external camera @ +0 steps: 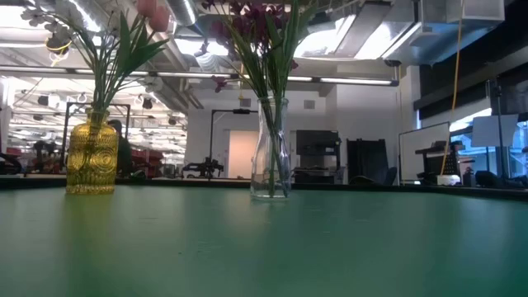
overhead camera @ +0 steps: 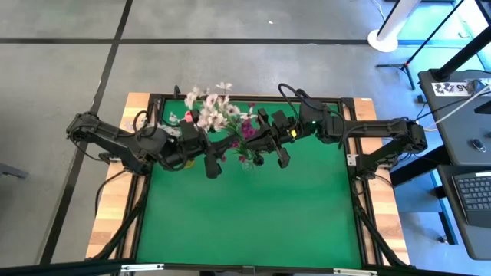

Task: Sort flowers into vase by color
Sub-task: Put the white flowers into the yellow vase

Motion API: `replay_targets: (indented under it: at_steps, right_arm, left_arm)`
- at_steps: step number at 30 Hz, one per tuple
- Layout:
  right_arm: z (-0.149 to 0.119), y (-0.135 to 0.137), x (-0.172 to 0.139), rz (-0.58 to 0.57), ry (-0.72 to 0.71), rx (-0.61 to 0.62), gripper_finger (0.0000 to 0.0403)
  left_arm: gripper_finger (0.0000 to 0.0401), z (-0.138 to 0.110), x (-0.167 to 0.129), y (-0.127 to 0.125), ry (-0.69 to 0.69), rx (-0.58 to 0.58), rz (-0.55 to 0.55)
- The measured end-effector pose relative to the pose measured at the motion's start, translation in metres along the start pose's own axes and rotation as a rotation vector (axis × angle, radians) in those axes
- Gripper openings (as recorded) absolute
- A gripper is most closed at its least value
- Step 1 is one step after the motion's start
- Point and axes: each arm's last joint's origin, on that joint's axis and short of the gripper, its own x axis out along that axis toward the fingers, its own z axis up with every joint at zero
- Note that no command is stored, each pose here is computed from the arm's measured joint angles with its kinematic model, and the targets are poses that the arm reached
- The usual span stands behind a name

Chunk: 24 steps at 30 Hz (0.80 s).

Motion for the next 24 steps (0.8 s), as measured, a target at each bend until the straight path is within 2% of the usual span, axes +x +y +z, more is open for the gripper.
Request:
replay_targets:
  at_steps: [5, 11, 14, 24]
  right_arm:
    - [-0.0005, 0.0005, 0.0003, -0.001, 0.003, 0.000, 0.0019]
    - [-0.0004, 0.0004, 0.0003, -0.005, 0.002, -0.007, 0.0013]
    - [-0.0004, 0.0001, 0.0002, -0.011, 0.002, -0.011, 0.0031]
    - [0.0034, 0.0017, -0.0004, -0.011, -0.031, -0.019, 0.0135]
  left_arm:
    - [0.0146, -0.0007, 0.0001, -0.0006, 0.004, 0.004, -0.017]
    - [0.0059, -0.0006, 0.0000, -0.0017, 0.000, 0.001, -0.055]
    - [0.0017, -0.0006, 0.0000, -0.0022, -0.001, 0.000, -0.071]
    - [0.0008, -0.0002, -0.0051, -0.0079, 0.004, 0.008, -0.072]
